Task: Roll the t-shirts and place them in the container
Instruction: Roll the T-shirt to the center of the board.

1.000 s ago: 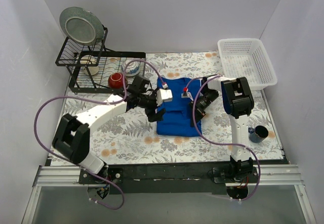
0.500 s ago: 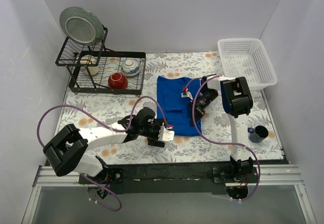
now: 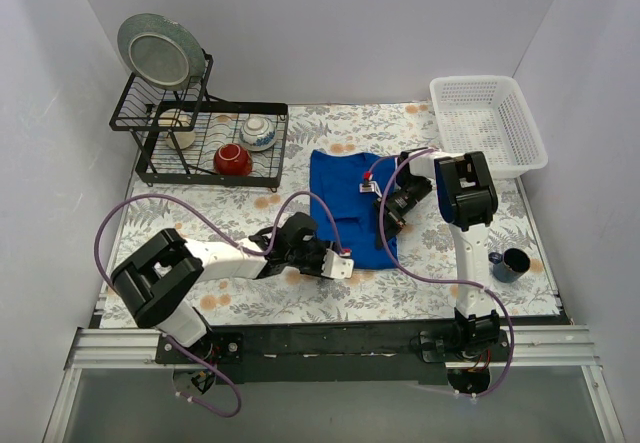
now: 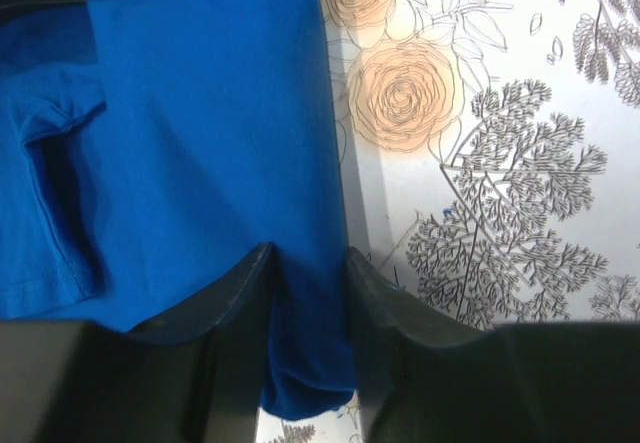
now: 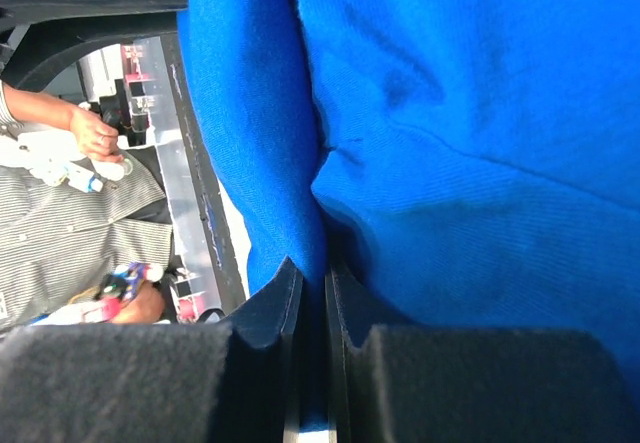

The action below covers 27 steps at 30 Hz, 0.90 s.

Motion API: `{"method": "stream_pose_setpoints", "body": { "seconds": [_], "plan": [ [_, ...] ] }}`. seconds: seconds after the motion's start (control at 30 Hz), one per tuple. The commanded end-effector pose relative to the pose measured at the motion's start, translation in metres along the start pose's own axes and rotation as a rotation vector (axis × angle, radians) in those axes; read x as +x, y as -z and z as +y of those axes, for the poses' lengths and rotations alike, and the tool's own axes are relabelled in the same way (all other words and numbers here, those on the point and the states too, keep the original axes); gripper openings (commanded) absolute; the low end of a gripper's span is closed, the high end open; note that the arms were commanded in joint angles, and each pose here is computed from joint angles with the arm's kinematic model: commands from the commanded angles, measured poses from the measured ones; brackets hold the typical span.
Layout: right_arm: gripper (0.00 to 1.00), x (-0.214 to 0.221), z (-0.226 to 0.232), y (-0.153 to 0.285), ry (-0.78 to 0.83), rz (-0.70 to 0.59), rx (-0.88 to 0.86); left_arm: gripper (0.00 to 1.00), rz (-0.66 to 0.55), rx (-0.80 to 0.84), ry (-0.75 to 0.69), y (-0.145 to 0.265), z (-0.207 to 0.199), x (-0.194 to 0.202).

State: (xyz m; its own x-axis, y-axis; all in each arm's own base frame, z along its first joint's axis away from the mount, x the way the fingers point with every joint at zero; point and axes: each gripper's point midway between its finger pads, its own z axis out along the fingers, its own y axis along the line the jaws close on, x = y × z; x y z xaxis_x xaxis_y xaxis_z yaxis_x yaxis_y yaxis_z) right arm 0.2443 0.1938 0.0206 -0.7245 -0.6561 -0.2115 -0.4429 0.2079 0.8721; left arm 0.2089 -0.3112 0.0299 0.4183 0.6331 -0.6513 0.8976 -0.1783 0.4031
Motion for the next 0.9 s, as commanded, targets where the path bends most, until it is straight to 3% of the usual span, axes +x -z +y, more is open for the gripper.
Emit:
{"method": "stream_pose_setpoints", "body": {
  "seconds": [0.0,0.03,0.13,0.17,0.2,0.3,0.4,0.43,0.6,0.7,0.87],
  "plan": [
    [0.16,-0.02,-0.011,0.02,0.171,-0.075,0.068,0.28,0.104,0.133,0.051,0.0,-0.033,0.025],
    [0.25,-0.026,-0.008,0.03,0.203,-0.102,0.09,0.26,0.104,0.138,0.056,-0.001,-0.032,0.023],
    [0.37,-0.046,0.007,0.073,0.339,-0.213,0.216,0.18,0.105,0.181,0.122,-0.001,-0.034,0.019],
    [0.47,-0.048,0.009,0.087,0.379,-0.238,0.268,0.16,0.09,0.199,0.158,-0.002,-0.035,0.016],
    [0.53,-0.05,0.015,0.101,0.458,-0.253,0.355,0.08,0.079,0.2,0.214,-0.001,-0.031,0.014],
    [0.58,-0.045,0.034,0.121,0.607,-0.273,0.521,0.0,0.052,0.242,0.337,-0.005,-0.025,0.008],
    [0.65,-0.021,0.04,0.106,0.73,-0.256,0.627,0.0,-0.012,0.257,0.393,-0.006,-0.009,-0.005],
    [0.69,0.005,0.032,0.082,0.712,-0.222,0.619,0.0,-0.024,0.261,0.43,-0.006,-0.006,-0.01],
    [0.7,0.012,0.042,0.065,0.979,-0.191,0.852,0.0,-0.11,0.359,0.606,-0.003,0.018,-0.028],
    [0.72,0.01,0.049,0.059,1.101,-0.209,0.935,0.0,-0.138,0.383,0.634,0.002,0.022,-0.032],
    [0.75,0.014,0.059,0.037,1.175,-0.192,0.912,0.0,-0.163,0.393,0.659,0.003,0.03,-0.034]
  ]
}}
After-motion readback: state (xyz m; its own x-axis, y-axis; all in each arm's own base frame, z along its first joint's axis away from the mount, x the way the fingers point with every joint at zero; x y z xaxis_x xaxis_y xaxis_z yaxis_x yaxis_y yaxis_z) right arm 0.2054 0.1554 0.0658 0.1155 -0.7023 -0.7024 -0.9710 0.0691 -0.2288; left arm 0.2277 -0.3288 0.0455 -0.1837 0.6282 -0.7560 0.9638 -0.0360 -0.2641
